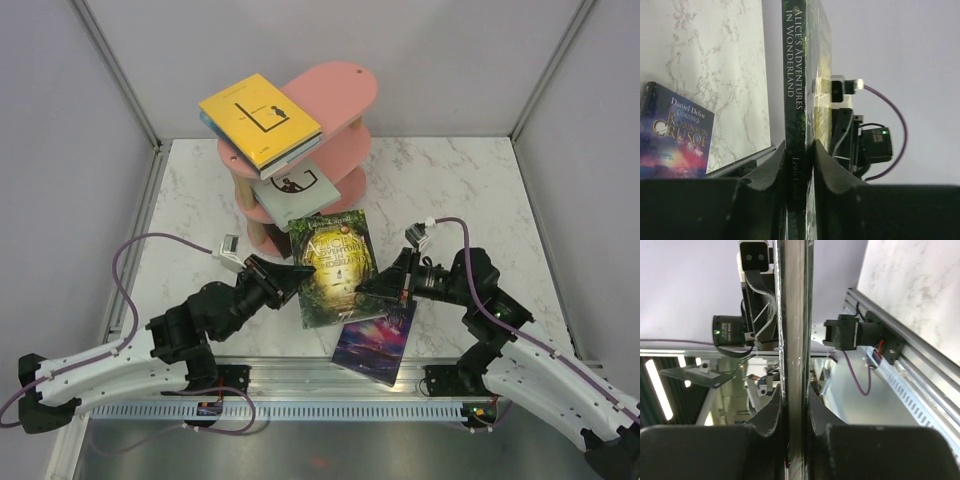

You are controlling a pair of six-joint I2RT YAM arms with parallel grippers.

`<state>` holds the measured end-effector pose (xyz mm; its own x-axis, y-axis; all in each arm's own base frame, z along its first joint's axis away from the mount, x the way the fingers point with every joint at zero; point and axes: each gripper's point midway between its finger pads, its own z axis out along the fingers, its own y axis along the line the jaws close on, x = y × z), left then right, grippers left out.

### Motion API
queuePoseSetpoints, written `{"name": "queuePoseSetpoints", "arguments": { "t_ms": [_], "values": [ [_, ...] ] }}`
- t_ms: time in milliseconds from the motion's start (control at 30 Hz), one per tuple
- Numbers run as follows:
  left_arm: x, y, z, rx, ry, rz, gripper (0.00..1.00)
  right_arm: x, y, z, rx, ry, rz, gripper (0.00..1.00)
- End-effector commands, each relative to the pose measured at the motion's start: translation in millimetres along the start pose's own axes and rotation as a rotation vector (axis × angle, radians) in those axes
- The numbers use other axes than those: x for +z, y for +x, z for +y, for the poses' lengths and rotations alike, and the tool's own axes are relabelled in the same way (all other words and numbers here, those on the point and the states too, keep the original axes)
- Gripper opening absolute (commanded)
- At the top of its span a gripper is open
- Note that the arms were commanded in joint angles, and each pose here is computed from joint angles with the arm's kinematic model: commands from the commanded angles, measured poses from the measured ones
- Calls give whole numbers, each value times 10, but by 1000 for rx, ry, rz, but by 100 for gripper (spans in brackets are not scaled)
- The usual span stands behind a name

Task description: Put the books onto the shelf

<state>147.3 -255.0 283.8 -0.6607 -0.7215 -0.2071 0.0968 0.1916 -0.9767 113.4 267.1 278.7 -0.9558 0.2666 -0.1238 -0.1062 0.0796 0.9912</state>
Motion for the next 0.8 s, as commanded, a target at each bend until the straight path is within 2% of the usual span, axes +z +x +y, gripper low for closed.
{"name": "queuePoseSetpoints", "arguments": {
  "t_ms": [0,33,67,167,267,367,533,767],
  "values": [
    [-16,208,107,54,-117,110,25,-151,-231,-19,-117,167,-117,0],
    [-28,217,138,63,-136,118,31,-189,-275,-51,-120,191,-136,0],
    [-42,215,167,73,-152,121,44,-246,-369,-112,-129,225,-174,0],
    [-111,188,251,85,-185,123,64,-396,-510,-180,-127,289,-244,0],
    [-193,143,317,86,-196,117,72,-494,-631,-173,-155,335,-291,0],
    [-272,86,396,91,-216,104,77,-487,-720,-194,-159,361,-299,0],
    [-431,-26,448,82,-207,82,78,-325,-967,-268,-174,396,-294,0],
    [-546,-95,560,93,-231,70,80,151,-1337,-323,-167,308,-231,0]
  ]
}}
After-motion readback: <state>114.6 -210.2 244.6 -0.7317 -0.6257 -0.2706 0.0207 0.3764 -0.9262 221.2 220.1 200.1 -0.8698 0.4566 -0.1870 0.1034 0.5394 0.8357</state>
